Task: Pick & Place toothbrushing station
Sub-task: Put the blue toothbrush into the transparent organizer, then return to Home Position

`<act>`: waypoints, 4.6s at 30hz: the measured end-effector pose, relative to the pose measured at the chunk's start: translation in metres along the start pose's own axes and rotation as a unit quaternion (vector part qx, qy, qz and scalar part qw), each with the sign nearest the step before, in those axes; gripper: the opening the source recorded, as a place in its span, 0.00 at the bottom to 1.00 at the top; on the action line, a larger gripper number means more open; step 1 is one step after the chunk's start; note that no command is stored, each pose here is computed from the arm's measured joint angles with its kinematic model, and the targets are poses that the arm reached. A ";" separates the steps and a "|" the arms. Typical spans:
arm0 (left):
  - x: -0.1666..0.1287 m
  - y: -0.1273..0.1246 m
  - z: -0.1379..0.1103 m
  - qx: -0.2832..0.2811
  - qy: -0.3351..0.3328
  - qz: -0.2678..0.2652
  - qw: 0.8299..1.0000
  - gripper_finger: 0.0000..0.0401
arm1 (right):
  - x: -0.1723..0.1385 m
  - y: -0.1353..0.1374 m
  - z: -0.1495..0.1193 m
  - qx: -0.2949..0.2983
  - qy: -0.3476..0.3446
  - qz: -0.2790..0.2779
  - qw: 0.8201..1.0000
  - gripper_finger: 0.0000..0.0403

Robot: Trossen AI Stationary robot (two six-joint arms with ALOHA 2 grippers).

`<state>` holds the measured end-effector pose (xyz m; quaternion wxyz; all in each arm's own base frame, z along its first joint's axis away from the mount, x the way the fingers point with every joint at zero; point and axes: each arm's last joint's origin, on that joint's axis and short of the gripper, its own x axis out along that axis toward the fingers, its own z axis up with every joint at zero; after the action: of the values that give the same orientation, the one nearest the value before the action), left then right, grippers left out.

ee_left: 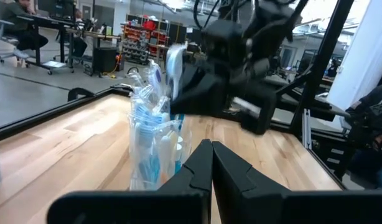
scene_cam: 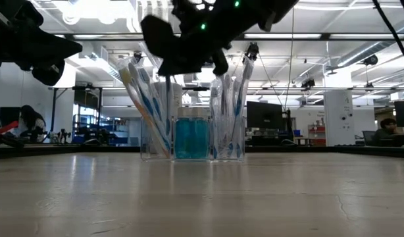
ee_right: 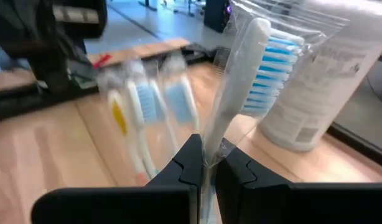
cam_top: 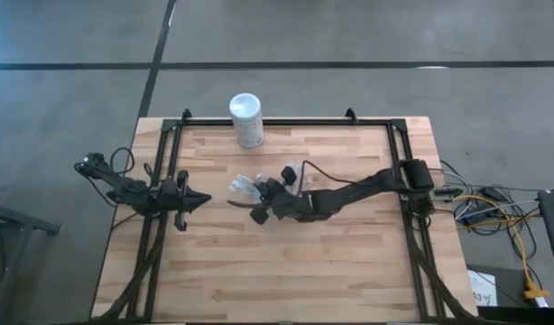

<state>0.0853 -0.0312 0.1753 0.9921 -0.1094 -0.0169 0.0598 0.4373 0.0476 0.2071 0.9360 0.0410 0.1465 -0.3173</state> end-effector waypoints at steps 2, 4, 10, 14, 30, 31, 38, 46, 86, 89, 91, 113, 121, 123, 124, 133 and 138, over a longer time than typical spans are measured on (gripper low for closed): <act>0.000 0.000 0.000 0.000 0.000 0.000 1.000 0.02 | 0.006 0.003 -0.007 -0.006 0.006 -0.002 1.000 0.03; 0.000 0.000 0.000 0.000 0.000 0.001 1.000 0.02 | 0.009 0.004 -0.012 -0.011 0.013 -0.004 1.000 0.03; 0.000 0.000 0.000 0.003 0.001 0.001 1.000 0.02 | 0.015 0.007 -0.019 -0.013 0.019 -0.007 1.000 0.03; 0.000 0.000 -0.001 0.002 -0.001 0.001 1.000 0.02 | 0.016 0.005 -0.024 -0.008 0.024 -0.008 1.000 0.03; 0.000 0.000 -0.002 0.003 0.001 0.001 1.000 0.02 | 0.019 0.002 -0.029 -0.035 0.069 0.057 0.995 0.25; 0.000 0.000 -0.002 0.003 0.001 0.001 1.000 0.02 | 0.018 0.002 -0.028 -0.034 0.068 0.056 0.996 0.28; 0.000 0.000 -0.001 0.020 0.002 0.000 1.000 0.02 | 0.004 -0.001 -0.006 -0.030 0.055 0.061 0.996 0.41; 0.000 -0.001 0.003 0.054 0.002 -0.012 0.998 0.02 | -0.028 -0.011 0.027 -0.041 0.058 0.069 0.995 0.46; 0.009 0.012 0.002 0.134 0.015 -0.062 0.989 0.00 | -0.211 -0.214 -0.062 0.030 -0.172 0.315 0.933 0.02; 0.010 0.014 0.001 0.131 0.013 -0.063 0.989 0.00 | -0.213 -0.220 -0.074 0.047 -0.172 0.322 0.930 0.02; 0.010 0.014 0.001 0.134 0.014 -0.065 0.989 0.00 | -0.215 -0.224 -0.080 0.058 -0.180 0.324 0.927 0.02; 0.011 0.010 -0.007 0.149 0.021 -0.148 0.978 0.00 | -0.221 -0.240 -0.113 0.046 -0.143 0.305 0.941 0.02; 0.013 0.010 -0.011 0.150 0.038 -0.150 0.977 0.00 | -0.221 -0.240 -0.113 0.043 -0.143 0.302 0.941 0.02; 0.014 0.010 -0.014 0.148 0.053 -0.152 0.976 0.00 | -0.221 -0.239 -0.113 0.038 -0.142 0.301 0.942 0.02; 0.015 0.010 -0.015 0.146 0.063 -0.151 0.975 0.00 | -0.221 -0.239 -0.113 0.038 -0.140 0.301 0.943 0.02; 0.021 0.010 -0.024 0.121 0.113 -0.139 0.976 0.01 | -0.216 -0.236 -0.118 0.040 -0.104 0.298 0.948 0.02; 0.020 0.008 -0.013 0.136 0.052 -0.145 0.979 0.00 | -0.217 -0.237 -0.116 0.033 -0.118 0.298 0.947 0.02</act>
<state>0.1044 -0.0238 0.1616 0.9953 0.0267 0.0269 -0.0886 0.1014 0.0053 0.1655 0.9966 0.0756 0.0058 -0.0314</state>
